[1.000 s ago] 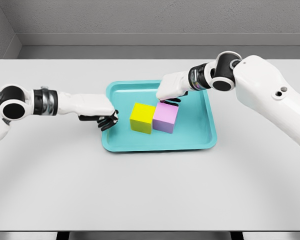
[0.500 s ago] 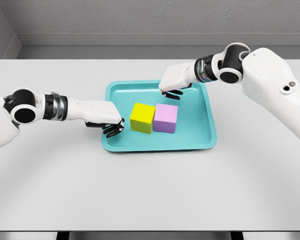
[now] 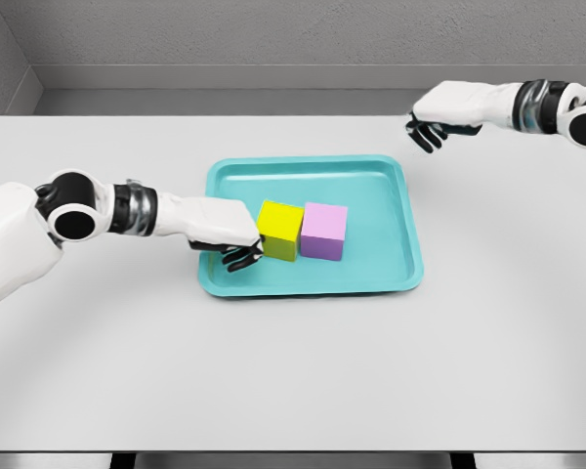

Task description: Push two cubes

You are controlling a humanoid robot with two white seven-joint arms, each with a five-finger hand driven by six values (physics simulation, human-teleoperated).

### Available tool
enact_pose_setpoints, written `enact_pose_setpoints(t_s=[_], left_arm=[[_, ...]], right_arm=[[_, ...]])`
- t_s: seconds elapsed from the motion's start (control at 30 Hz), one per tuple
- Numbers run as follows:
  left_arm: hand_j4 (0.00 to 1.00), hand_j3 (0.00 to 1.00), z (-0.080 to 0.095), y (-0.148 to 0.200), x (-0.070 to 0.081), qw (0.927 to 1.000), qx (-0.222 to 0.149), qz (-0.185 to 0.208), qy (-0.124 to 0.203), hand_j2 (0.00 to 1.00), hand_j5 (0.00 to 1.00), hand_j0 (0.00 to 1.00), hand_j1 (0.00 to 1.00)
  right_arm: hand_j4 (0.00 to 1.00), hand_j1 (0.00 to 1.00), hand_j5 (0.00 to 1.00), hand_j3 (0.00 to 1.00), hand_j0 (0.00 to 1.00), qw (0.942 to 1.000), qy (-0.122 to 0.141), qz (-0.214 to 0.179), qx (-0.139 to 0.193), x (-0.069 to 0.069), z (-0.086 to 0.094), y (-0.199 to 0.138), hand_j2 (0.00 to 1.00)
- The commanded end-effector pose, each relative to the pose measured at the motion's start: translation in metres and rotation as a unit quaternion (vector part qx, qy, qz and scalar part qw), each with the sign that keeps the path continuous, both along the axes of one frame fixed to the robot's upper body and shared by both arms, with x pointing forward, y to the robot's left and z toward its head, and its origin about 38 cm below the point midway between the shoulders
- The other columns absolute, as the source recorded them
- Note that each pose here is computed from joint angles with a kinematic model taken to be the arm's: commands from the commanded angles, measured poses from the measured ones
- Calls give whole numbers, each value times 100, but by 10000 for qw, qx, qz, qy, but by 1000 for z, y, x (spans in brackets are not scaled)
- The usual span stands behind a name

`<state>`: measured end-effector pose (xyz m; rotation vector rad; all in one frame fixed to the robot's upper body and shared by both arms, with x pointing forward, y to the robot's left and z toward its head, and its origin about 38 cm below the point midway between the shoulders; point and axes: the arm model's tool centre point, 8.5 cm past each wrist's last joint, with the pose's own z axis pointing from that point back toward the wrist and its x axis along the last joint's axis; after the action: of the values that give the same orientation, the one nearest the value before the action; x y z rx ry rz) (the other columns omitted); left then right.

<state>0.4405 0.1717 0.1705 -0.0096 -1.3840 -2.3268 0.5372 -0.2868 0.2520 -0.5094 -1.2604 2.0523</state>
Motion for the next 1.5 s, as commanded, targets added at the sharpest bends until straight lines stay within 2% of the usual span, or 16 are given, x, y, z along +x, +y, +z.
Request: enact_pose_setpoints(t_s=[0.0,0.03,0.07,0.1,0.17,0.33,0.6,0.63,0.73,0.83,0.93,1.03,1.07,1.17,1.33,1.47], left_arm=[[0,0,0,-4,0,10000,-47,-14,16,0,0,0,0],[0,0,0,-4,0,10000,-47,-14,16,0,0,0,0],[0,0,0,-4,0,10000,-52,-20,17,0,0,0,0],[0,0,0,-4,0,10000,-52,-20,17,0,0,0,0],[0,0,0,-4,0,10000,-35,-8,14,0,0,0,0],[1,1,-5,1,4,9999,7,96,76,1,1,1,1],[1,1,-13,-3,9,9997,-5,174,167,1,1,1,1],[1,1,-14,-5,9,9997,-17,163,179,1,1,1,1],[1,1,-14,-10,8,9998,-44,118,184,1,1,1,1],[1,1,-13,-12,6,9998,-74,73,180,1,1,1,1],[1,1,-11,-13,5,9998,-88,47,169,1,1,1,1],[1,1,-12,-12,6,9998,-76,69,180,1,1,1,1],[1,1,-12,-13,6,9998,-83,74,180,1,1,1,1],[1,1,-12,-16,6,9998,-99,51,181,1,1,1,1],[7,7,-7,-1,7,9994,-176,178,240,7,7,7,7],[6,6,7,16,0,9988,-342,198,276,6,6,6,6]], right_arm=[[22,22,22,22,22,9988,-53,-271,406,-4,18,-31,22],[35,35,35,35,35,9983,-50,-283,502,-5,21,-34,35],[84,84,84,84,84,9985,-40,-254,492,-5,19,-31,84],[100,100,100,100,100,9986,-31,-207,483,-6,18,-28,100],[100,100,100,100,100,9986,91,-224,466,-9,5,-29,100],[100,100,100,100,100,9990,221,-173,346,-11,-6,-26,100],[100,100,100,100,100,9988,88,-341,325,-10,9,-44,100],[100,100,100,100,100,9989,10,-324,335,-8,17,-43,100],[100,100,100,100,100,9989,51,-336,334,-9,13,-43,100],[100,100,100,100,100,9988,-145,-353,295,-7,34,-48,100],[100,100,100,100,100,9982,-208,-531,186,-11,42,-70,100],[100,100,100,100,100,9971,-118,-748,47,-19,36,-95,100],[100,100,100,100,100,9969,-12,-780,31,-23,25,-98,100],[100,100,100,100,100,9941,-55,-1075,-95,-34,33,-131,100],[100,100,100,100,100,9967,-284,-739,-189,-39,50,-114,100],[100,100,100,100,100,9972,-225,-661,-275,-45,42,-113,100]])
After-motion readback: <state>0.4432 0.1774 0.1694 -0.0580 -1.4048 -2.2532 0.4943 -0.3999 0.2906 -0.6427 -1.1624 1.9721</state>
